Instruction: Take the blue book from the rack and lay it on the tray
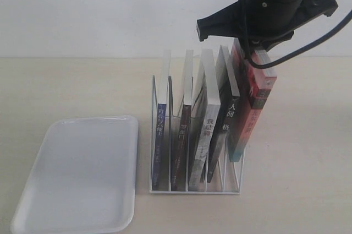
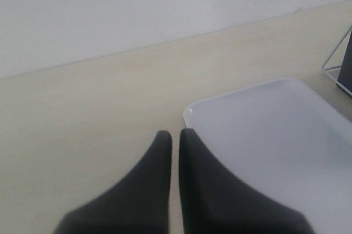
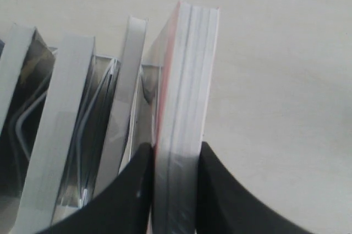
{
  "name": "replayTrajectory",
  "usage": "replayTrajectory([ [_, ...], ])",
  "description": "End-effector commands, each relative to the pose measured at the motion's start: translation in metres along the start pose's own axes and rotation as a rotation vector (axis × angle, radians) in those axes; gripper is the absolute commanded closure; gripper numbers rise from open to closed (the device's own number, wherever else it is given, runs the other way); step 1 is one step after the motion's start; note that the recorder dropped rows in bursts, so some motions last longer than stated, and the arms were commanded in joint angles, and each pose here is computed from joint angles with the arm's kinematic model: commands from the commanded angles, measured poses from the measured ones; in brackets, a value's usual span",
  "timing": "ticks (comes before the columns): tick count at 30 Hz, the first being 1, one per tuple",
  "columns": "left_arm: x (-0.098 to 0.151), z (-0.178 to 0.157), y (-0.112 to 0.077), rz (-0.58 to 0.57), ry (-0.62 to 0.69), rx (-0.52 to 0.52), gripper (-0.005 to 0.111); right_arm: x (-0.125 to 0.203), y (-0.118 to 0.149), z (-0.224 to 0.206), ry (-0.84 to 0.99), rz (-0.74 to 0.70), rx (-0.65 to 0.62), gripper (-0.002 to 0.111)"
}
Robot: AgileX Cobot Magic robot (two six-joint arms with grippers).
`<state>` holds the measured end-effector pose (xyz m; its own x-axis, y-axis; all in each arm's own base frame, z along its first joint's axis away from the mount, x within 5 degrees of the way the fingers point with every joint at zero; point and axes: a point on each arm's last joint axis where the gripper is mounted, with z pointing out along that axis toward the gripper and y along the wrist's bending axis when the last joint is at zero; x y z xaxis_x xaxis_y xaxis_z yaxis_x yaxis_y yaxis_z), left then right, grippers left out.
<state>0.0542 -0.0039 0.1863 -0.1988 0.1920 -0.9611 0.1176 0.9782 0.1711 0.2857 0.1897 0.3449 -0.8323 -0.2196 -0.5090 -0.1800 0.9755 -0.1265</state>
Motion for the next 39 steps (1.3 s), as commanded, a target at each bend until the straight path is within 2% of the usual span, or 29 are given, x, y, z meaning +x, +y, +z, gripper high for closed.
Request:
replayTrajectory([
  [1,-0.001,0.0,-0.001,-0.016,-0.014,0.009,0.102,-0.008,-0.008,-0.019,-0.046,0.0,-0.004,0.108],
  [18,-0.001,0.0,-0.001,-0.016,-0.014,0.009,0.102,-0.02,-0.012,-0.042,-0.083,-0.006,-0.024,0.108],
  [39,-0.001,0.0,-0.001,-0.016,-0.014,0.009,0.102,-0.014,-0.005,-0.031,-0.028,0.003,-0.052,0.108],
])
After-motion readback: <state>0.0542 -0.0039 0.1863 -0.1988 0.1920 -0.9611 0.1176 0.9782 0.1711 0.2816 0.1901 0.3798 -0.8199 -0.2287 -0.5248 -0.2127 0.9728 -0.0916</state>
